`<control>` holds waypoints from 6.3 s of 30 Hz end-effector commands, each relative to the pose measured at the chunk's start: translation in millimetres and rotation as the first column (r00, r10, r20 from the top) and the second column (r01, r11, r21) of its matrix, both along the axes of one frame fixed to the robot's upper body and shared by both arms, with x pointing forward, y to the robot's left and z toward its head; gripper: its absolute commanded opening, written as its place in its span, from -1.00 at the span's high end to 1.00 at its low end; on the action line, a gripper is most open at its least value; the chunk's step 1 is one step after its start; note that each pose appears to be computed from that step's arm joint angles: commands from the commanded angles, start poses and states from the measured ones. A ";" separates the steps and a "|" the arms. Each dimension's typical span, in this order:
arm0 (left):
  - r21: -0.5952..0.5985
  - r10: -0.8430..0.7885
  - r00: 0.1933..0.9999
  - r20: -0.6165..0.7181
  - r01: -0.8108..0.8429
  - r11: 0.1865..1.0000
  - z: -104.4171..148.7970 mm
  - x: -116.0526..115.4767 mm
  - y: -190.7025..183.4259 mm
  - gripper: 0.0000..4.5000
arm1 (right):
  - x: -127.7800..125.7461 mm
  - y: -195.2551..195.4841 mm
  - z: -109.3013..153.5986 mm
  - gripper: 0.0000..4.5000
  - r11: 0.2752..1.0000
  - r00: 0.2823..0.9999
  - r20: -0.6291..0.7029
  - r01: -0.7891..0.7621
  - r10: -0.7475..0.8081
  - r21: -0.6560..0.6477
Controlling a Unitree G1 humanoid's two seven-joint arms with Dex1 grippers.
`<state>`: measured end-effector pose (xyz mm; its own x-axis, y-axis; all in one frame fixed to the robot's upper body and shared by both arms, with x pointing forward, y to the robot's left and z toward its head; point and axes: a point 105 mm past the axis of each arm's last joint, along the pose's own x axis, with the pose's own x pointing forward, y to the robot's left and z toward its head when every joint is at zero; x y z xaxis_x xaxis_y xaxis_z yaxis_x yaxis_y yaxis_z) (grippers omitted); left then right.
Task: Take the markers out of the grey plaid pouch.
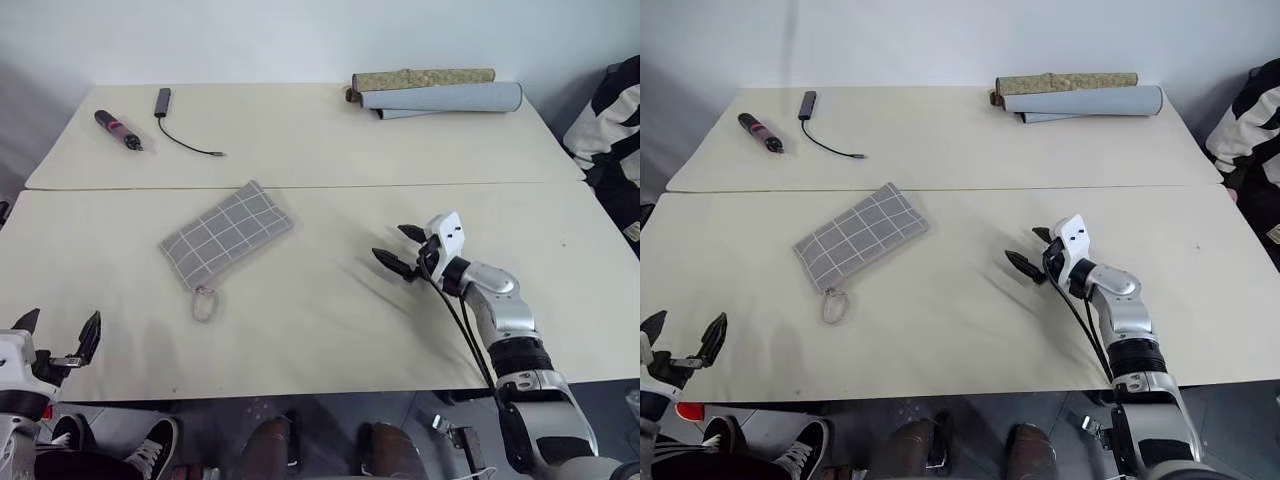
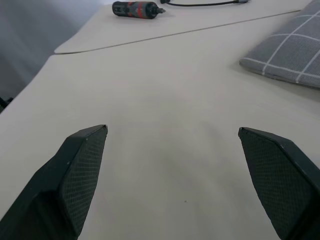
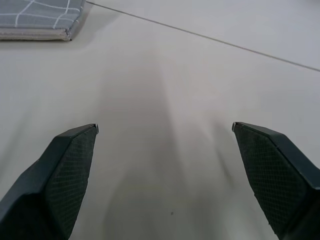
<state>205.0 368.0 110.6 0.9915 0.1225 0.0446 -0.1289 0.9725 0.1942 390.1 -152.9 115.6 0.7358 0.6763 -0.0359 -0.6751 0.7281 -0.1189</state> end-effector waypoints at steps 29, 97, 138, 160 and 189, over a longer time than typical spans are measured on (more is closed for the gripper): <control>0.559 -0.263 0.962 -0.077 0.260 0.787 17.3 74.8 -43.2 -1.00 | 14.6 212.4 45.6 0.99 0.986 0.966 0.196 -0.162 0.167 -0.043; 0.756 -0.631 0.757 -0.172 0.512 0.407 33.5 138.6 -249.8 1.00 | -99.9 169.5 29.2 -0.87 0.882 0.819 -0.358 -0.341 0.448 0.325; 0.678 -0.667 0.717 -0.202 0.594 0.433 33.8 103.2 -208.0 1.00 | -44.2 59.4 26.5 0.99 0.982 0.929 -0.336 -0.111 0.157 0.153; 0.471 -0.710 0.675 -0.200 0.702 0.534 32.5 96.0 -194.8 1.00 | -55.5 20.8 60.3 0.26 0.958 0.931 -0.228 -0.281 0.286 0.052; 0.338 -0.826 0.544 -0.150 0.813 0.474 58.3 98.9 -239.5 1.00 | -64.1 78.4 92.2 0.99 0.856 0.892 0.025 -0.424 0.450 -0.295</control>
